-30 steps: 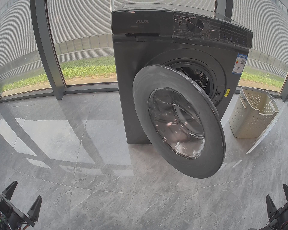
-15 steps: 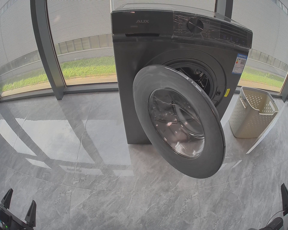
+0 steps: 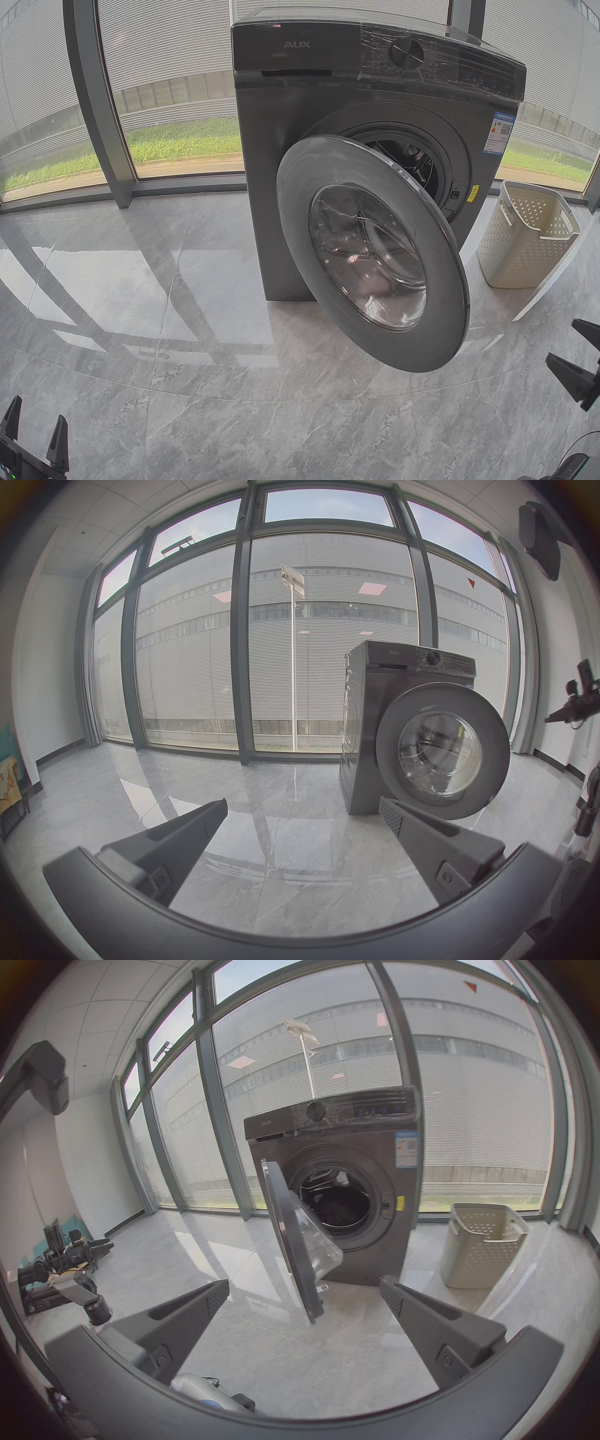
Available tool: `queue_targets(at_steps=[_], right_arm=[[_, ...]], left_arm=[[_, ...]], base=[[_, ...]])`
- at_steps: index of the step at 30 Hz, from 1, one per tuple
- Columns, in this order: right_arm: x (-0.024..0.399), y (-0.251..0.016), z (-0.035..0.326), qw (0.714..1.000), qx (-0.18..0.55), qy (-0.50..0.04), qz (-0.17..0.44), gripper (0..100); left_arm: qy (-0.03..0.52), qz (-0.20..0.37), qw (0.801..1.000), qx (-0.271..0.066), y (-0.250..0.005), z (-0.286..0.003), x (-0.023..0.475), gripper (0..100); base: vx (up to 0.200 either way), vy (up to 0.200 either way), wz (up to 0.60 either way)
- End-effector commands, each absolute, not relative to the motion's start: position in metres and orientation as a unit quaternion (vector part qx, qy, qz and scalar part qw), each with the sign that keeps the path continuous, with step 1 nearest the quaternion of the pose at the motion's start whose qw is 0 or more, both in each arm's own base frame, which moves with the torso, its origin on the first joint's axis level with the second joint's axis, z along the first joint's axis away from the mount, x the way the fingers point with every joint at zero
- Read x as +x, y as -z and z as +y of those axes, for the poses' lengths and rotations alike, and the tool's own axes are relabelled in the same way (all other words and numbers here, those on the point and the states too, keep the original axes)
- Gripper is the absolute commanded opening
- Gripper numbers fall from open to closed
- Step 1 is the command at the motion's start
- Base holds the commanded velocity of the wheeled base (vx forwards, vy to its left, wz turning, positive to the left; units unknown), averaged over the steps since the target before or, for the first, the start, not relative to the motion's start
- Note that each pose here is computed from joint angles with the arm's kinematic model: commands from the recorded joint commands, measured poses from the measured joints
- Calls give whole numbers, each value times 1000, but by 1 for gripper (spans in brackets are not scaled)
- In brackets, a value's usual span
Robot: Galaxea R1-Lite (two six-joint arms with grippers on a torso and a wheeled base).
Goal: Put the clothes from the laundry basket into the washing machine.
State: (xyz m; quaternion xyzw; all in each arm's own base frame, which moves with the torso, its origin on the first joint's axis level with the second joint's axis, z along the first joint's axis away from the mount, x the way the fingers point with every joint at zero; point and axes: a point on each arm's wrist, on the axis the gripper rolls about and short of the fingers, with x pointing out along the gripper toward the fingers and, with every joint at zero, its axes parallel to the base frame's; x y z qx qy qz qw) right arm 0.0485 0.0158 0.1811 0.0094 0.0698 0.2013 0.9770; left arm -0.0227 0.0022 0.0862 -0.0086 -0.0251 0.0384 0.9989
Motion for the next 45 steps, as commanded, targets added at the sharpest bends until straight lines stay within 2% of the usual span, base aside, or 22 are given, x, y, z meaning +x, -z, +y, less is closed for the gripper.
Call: queue_targets(at_steps=[1, 4, 11, 19, 24, 38, 40, 41, 45], right_arm=[[131, -169, 50, 950, 6, -269, 161, 100], [148, -164, 59, 947, 5, -278, 161, 100], [176, -157, 69, 945, 5, -272, 182, 100], [192, -162, 72, 954, 1, -242, 177, 100], [200, -163, 65, 962, 4, -207, 177, 100], [229, -183, 4, 992, 22, -41, 118, 100], [229, -183, 3, 992, 22, -39, 117, 100], [232, -183, -6, 994, 21, -20, 106, 100], [226, -175, -5, 993, 19, -25, 118, 100]], left_arm=[[-20, -16, 1000, -9, -79, 1, -23, 100], [15, 4, 1000, 16, -76, -1, -23, 100], [10, -1, 1000, 8, -76, 0, -23, 100], [11, -2, 1000, 8, -76, 0, -23, 100], [10, -2, 1000, 6, -76, 0, -23, 100], [11, -2, 1000, 8, -76, 0, -23, 100], [11, -2, 1000, 8, -76, 0, -23, 100], [11, -2, 1000, 8, -76, 0, -23, 100], [11, -2, 1000, 8, -76, 0, -23, 100]], base=[[0, 0, 0], [0, 0, 0], [0, 0, 0], [0, 0, 0], [0, 0, 0], [0, 0, 0], [0, -200, 0], [0, -200, 0], [0, -200, 0]])
